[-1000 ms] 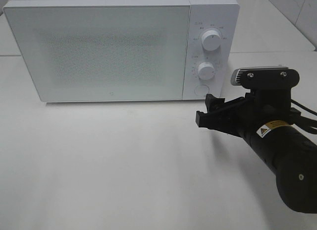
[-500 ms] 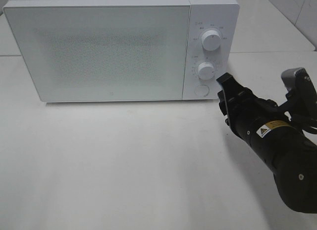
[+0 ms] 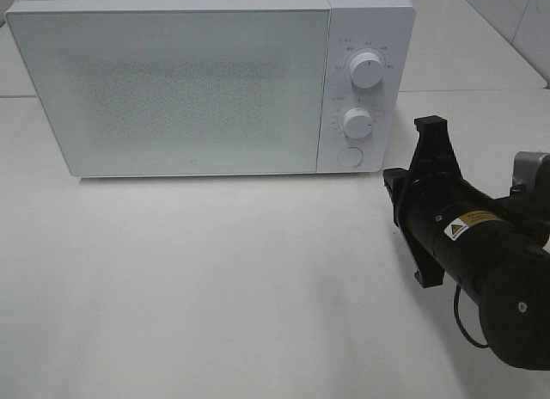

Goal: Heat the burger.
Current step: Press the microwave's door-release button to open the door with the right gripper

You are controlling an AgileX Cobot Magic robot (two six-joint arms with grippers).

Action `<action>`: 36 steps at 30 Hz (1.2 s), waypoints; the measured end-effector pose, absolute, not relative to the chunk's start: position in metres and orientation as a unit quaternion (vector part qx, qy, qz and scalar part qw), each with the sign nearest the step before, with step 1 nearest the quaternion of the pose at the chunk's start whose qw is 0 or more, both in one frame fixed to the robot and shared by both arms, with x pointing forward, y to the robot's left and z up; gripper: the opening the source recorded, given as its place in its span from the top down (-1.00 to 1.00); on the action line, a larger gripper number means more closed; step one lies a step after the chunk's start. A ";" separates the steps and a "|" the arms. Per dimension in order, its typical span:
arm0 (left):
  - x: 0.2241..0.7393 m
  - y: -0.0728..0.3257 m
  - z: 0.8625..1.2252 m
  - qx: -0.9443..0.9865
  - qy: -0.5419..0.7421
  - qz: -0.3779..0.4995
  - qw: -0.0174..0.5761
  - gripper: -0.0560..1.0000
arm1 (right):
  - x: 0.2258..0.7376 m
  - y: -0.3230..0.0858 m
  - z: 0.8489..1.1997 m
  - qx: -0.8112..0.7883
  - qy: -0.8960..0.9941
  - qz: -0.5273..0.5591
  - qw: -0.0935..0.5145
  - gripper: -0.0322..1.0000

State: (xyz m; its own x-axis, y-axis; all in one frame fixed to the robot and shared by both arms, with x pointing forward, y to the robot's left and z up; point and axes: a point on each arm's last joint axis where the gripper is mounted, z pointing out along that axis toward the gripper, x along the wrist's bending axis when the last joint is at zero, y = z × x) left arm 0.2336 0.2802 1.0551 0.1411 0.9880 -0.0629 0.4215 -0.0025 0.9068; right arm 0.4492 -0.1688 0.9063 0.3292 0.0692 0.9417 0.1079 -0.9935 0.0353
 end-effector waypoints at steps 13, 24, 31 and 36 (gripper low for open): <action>0.234 0.280 1.055 0.625 0.564 0.333 0.425 -0.99 | 0.450 -0.173 0.904 -0.825 -0.004 -0.565 0.018 0.92; 0.234 0.280 1.055 0.625 0.564 0.333 0.425 -0.99 | 0.470 -0.154 0.886 -0.830 -0.006 -0.557 0.009 0.92; 0.234 0.280 1.055 0.625 0.564 0.333 0.425 -0.99 | 0.482 -0.142 0.876 -0.832 -0.008 -0.555 0.007 0.92; 0.234 0.280 1.055 0.625 0.564 0.333 0.425 -0.99 | 0.492 -0.138 0.871 -0.832 -0.012 -0.555 0.008 0.92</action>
State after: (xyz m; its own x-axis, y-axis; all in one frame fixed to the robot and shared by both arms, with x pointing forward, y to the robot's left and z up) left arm 0.2336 0.2802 1.0551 0.1411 0.9880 -0.0629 0.4215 -0.0025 0.9068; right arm 0.4919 -0.1380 0.8706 0.3841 0.0114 0.9232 0.0290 -0.9996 0.0002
